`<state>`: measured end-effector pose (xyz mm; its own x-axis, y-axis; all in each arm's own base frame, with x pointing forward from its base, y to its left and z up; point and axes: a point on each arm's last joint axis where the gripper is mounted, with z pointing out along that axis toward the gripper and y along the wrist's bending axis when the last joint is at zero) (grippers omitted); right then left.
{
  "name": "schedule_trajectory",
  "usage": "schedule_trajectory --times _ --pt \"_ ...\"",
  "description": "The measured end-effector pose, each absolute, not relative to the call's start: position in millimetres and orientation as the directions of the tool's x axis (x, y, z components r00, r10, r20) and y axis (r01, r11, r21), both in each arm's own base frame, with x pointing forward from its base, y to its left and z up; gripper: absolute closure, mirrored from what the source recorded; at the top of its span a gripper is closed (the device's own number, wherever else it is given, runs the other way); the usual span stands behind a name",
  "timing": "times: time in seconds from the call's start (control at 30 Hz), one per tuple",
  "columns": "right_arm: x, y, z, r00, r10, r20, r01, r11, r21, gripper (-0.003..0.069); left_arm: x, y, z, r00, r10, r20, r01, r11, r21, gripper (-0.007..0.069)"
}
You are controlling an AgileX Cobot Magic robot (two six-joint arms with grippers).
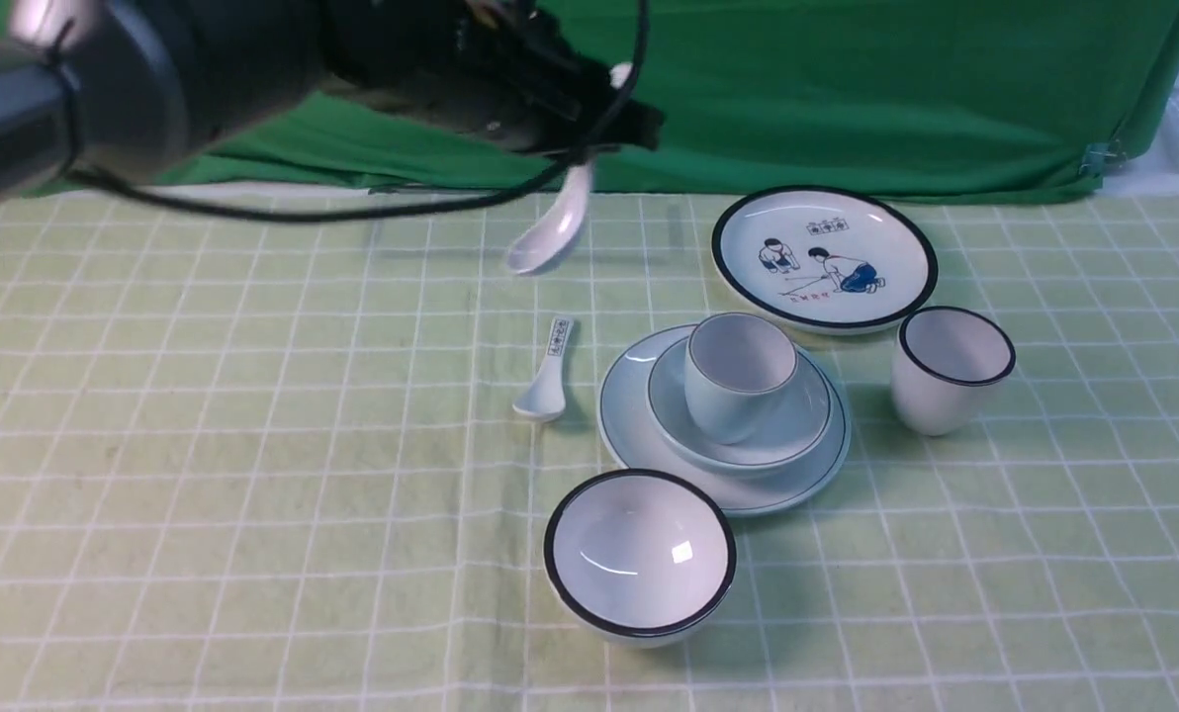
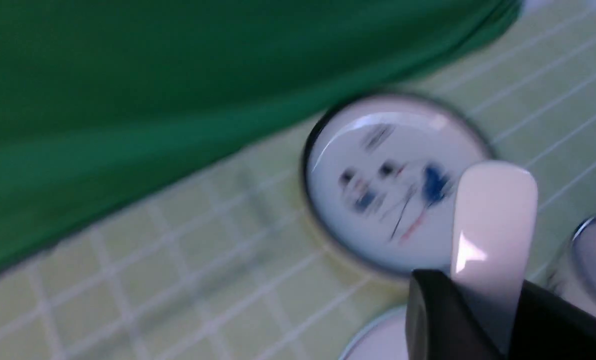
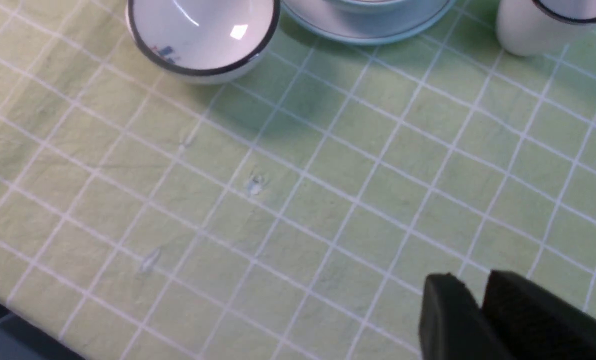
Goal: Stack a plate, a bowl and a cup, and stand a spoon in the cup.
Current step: Use the left arm to put the blue soup spoon into the blue teacup in the middle
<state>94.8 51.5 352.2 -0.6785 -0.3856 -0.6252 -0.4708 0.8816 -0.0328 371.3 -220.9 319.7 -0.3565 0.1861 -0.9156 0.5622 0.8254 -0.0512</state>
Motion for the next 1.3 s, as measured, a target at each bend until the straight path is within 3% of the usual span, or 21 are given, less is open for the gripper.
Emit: schedule_trajectory --times 0.13,0.33,0.47,0.63,0.67,0.7,0.83,1.0,1.3 --pt "85 45 347 -0.669 -0.341 -0.661 -0.443 0.896 -0.014 0.0515 339 -262 306 -0.138 0.18 -0.974 0.562 0.824 0.072 0.0515" --pt "80 42 347 -0.658 -0.304 -0.688 -0.426 0.905 0.007 0.0515 326 -307 271 0.089 0.275 -0.957 0.595 0.756 0.273 0.0515" --pt "79 41 347 -0.667 -0.297 -0.684 -0.418 0.908 0.013 0.0515 324 -315 272 0.091 0.131 -0.987 0.642 0.75 0.159 0.0515" --pt "78 40 347 -0.665 -0.289 -0.689 -0.414 0.91 0.019 0.0515 324 -309 285 0.063 -0.011 -0.998 0.727 0.685 0.038 0.0515" --pt "78 40 347 -0.665 -0.287 -0.69 -0.414 0.91 0.019 0.0515 324 -307 284 0.053 -0.029 -0.998 0.701 0.713 0.016 0.0515" --pt "78 40 347 -0.665 -0.288 -0.689 -0.414 0.91 0.019 0.0515 325 -304 281 0.047 -0.045 -0.998 0.764 0.645 0.007 0.0515" --pt "78 40 347 -0.666 -0.288 -0.688 -0.414 0.91 0.019 0.0515 331 -292 260 0.067 -0.081 -0.994 0.803 0.595 0.006 0.0515" --pt "78 40 347 -0.666 -0.287 -0.689 -0.413 0.911 0.02 0.0515 345 -287 229 0.054 -0.095 -0.994 0.811 0.586 -0.012 0.0515" --pt "78 40 347 -0.666 -0.286 -0.689 -0.412 0.911 0.021 0.0515 356 -283 200 0.033 -0.055 -0.998 0.802 0.597 -0.006 0.0515"
